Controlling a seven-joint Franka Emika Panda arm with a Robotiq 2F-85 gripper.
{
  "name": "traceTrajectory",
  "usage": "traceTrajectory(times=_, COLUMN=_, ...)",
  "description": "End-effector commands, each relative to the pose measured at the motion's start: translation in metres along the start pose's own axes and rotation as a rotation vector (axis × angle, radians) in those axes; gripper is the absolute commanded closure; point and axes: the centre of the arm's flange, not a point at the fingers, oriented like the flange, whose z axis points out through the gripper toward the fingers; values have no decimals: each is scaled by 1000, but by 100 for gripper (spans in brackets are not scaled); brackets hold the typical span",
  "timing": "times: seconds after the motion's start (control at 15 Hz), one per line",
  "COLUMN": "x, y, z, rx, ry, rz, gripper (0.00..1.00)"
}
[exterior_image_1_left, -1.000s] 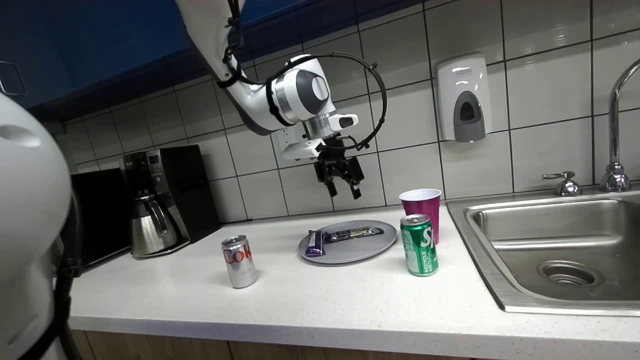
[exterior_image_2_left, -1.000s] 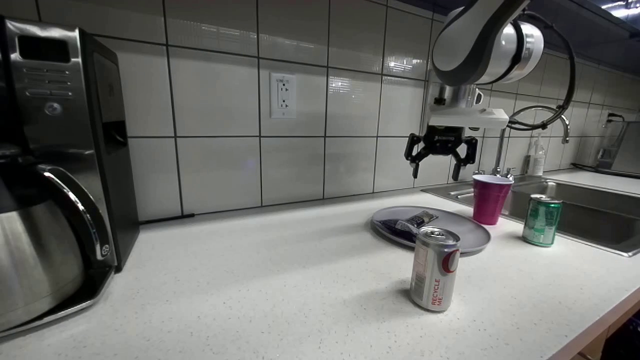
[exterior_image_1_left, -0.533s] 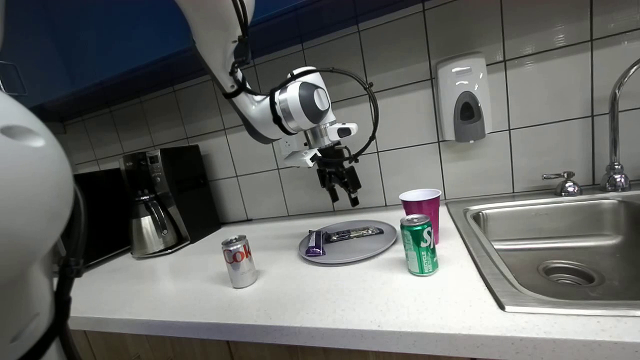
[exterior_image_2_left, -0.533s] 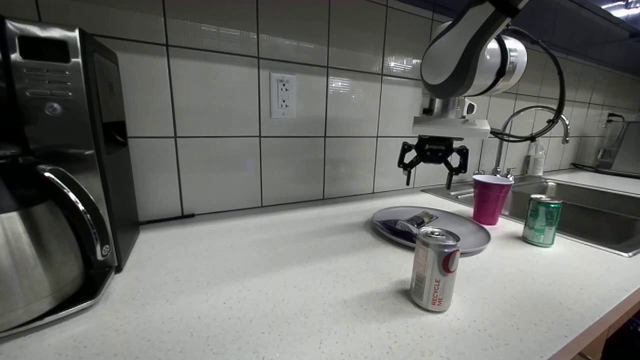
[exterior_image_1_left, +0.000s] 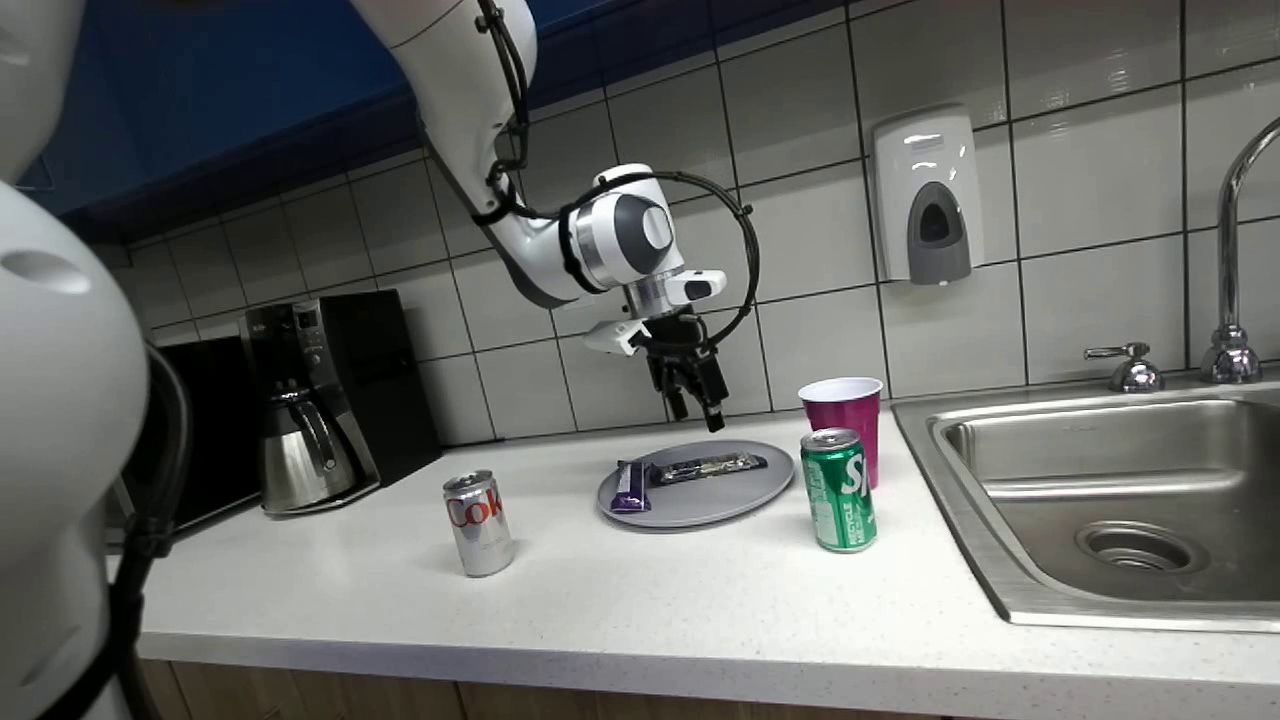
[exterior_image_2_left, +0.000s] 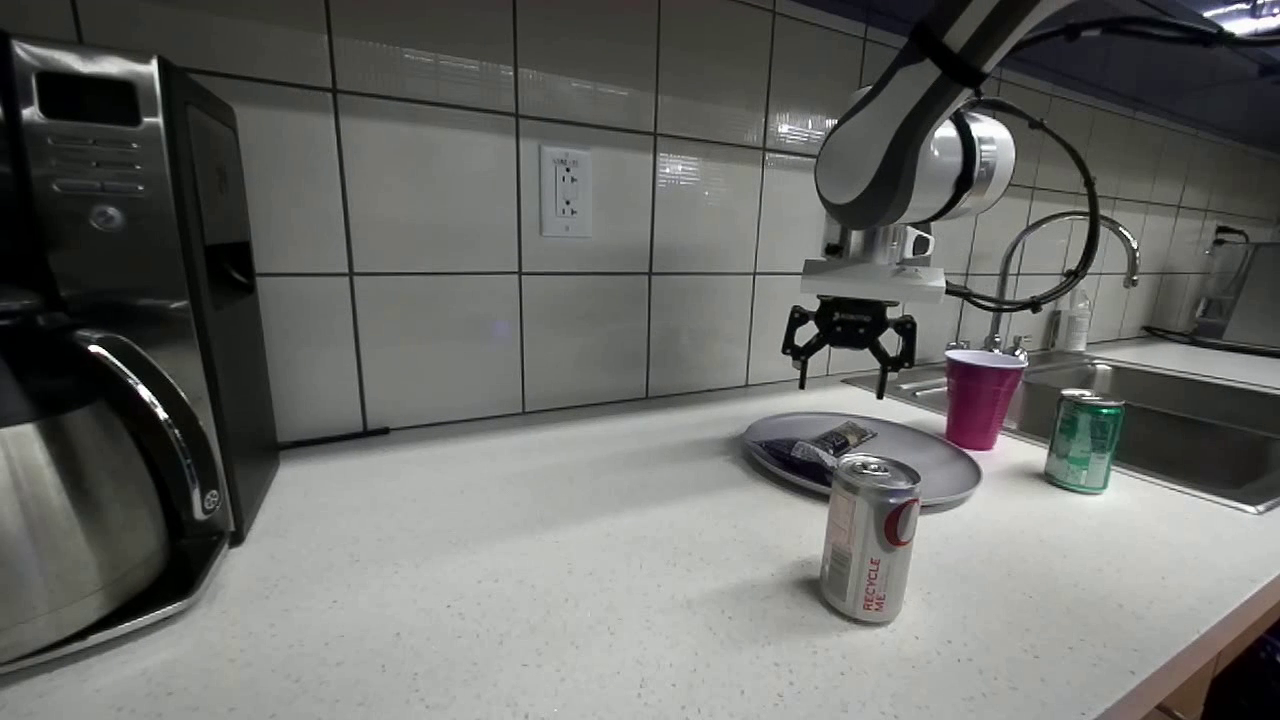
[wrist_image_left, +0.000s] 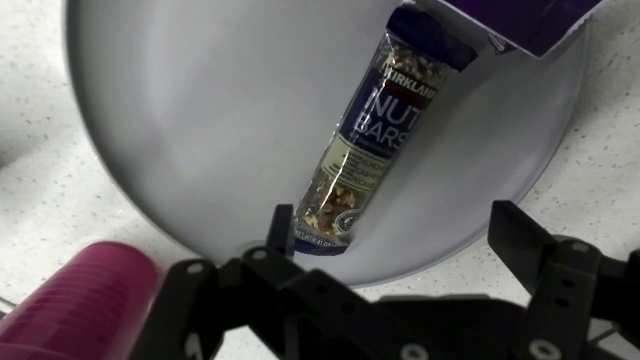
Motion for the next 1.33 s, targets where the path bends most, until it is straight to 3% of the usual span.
traceTrajectory(times=0.0, x=14, y=-15, z=8, rx=-8, ry=-21, rz=48, gripper=0)
traceTrajectory(times=0.6, x=4, y=-19, z=28, rx=-13, ry=-86, rz=141, gripper=0)
traceTrajectory(times=1.27, x=-3, y=-16, z=40, rx=-31, ry=-135, rz=166, gripper=0)
